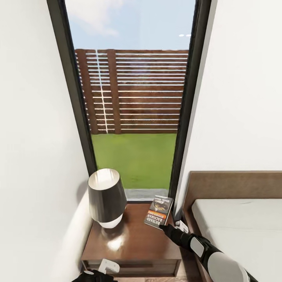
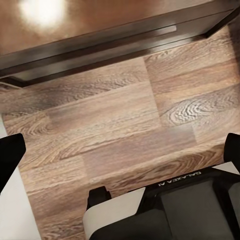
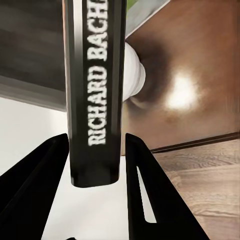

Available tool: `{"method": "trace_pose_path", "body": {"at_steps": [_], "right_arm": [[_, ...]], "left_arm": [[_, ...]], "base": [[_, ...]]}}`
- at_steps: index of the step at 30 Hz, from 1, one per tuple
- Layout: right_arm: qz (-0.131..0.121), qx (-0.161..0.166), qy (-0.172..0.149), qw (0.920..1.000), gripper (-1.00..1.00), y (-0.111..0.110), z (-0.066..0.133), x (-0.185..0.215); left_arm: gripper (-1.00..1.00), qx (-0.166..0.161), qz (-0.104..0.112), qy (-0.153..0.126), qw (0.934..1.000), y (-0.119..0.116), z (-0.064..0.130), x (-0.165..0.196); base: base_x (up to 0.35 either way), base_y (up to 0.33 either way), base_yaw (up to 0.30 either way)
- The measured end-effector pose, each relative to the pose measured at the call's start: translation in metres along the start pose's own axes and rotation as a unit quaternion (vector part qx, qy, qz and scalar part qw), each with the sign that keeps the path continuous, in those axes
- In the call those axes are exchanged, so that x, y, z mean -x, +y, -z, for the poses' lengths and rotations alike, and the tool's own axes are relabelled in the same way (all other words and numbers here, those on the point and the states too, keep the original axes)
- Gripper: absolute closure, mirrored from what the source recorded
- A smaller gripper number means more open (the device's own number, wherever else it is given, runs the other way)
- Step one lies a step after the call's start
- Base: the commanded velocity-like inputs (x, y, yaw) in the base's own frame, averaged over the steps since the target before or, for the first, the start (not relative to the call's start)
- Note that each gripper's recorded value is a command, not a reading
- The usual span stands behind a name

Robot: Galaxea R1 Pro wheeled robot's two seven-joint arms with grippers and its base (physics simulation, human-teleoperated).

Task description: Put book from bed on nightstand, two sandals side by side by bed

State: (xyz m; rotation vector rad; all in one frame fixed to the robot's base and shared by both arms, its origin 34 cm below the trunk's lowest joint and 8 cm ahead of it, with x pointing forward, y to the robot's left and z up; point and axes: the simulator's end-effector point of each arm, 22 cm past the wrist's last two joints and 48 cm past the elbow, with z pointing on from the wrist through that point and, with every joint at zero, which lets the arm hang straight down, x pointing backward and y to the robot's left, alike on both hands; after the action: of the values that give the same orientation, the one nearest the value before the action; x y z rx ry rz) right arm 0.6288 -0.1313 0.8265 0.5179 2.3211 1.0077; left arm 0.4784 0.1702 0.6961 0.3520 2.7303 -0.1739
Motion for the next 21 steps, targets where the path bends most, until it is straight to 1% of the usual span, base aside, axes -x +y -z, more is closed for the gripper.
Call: {"method": "trace_pose_path", "body": {"at_steps": [21], "right_arm": [[-0.001, -0.001, 0.001, 1.0000, 1.00, 0.0005, -0.0010, -0.0015]], "left_arm": [[-1.00, 0.000, 0.000, -0.001, 1.0000, -0.0001, 0.0000, 0.0004]], "base": [[0.006, 0.000, 0.000]]}}
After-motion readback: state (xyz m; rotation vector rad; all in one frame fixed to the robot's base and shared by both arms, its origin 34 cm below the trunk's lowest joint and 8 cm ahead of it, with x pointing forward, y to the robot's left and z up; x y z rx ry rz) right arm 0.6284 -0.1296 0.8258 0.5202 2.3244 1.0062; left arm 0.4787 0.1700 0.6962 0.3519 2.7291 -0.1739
